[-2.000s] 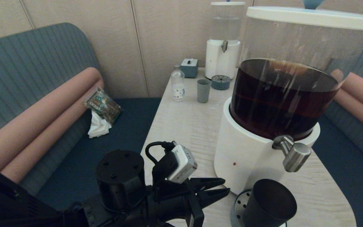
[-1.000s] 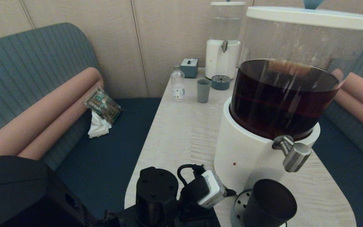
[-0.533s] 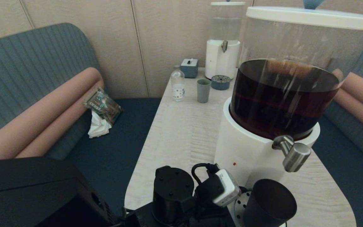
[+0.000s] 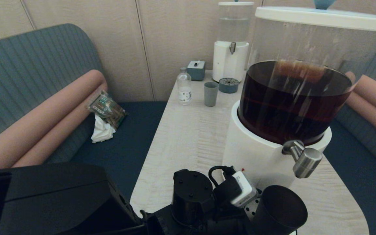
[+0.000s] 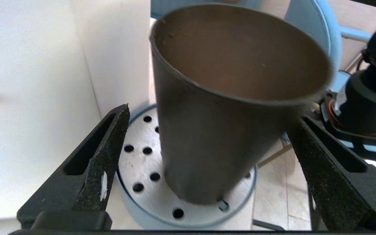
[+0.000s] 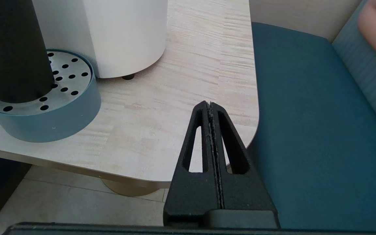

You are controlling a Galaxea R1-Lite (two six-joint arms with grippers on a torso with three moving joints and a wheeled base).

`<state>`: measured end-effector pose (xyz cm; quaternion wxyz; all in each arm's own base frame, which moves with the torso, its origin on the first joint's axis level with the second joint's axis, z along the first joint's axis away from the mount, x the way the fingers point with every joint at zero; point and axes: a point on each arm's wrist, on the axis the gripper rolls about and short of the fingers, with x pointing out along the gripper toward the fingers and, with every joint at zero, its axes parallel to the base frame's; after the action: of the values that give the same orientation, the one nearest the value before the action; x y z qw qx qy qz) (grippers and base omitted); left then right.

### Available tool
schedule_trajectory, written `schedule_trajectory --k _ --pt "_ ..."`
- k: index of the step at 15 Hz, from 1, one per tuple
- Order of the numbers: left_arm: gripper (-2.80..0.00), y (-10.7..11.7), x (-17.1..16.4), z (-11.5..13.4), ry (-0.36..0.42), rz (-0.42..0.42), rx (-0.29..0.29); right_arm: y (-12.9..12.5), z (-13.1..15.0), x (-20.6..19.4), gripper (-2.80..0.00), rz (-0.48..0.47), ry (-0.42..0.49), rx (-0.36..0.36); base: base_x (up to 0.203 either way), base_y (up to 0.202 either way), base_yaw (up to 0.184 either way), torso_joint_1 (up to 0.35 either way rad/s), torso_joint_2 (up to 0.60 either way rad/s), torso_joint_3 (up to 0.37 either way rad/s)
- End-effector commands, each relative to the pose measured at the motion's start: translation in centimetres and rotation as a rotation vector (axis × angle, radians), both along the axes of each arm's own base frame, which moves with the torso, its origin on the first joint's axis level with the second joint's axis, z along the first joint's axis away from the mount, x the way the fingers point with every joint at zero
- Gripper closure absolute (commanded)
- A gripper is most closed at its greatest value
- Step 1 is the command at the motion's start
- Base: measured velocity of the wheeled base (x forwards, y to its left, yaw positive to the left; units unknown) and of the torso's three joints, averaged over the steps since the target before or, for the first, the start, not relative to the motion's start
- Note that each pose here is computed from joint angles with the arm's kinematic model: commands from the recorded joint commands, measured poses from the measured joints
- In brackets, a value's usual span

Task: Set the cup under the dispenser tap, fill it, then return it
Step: Place the cup next to the water dispenser

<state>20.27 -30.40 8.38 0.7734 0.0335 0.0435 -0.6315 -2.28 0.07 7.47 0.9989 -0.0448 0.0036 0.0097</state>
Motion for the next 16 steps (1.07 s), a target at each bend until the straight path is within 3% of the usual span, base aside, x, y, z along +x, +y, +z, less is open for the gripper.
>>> schedule_trajectory --k 1,15,16 --pt "-2.8 -0.4 0.32 -0.32 -0.002 -0.001 -0.004 0.0 -0.26 0.05 0.0 0.001 0.007 -0.001 0.0 0.0 0.0 0.0 0.0 0.0" --pt "-2.8 -1.15 0.78 -0.59 -0.003 -0.001 -0.012 0.0 -0.26 0.05 0.0 0.001 0.007 -0.001 0.0 0.0 0.0 0.0 0.0 0.0" --pt "0.0 -1.17 0.8 -0.56 -0.003 -0.001 -0.013 0.0 -0.26 0.05 0.0 0.001 0.007 -0.001 0.0 0.0 0.0 0.0 0.0 0.0"
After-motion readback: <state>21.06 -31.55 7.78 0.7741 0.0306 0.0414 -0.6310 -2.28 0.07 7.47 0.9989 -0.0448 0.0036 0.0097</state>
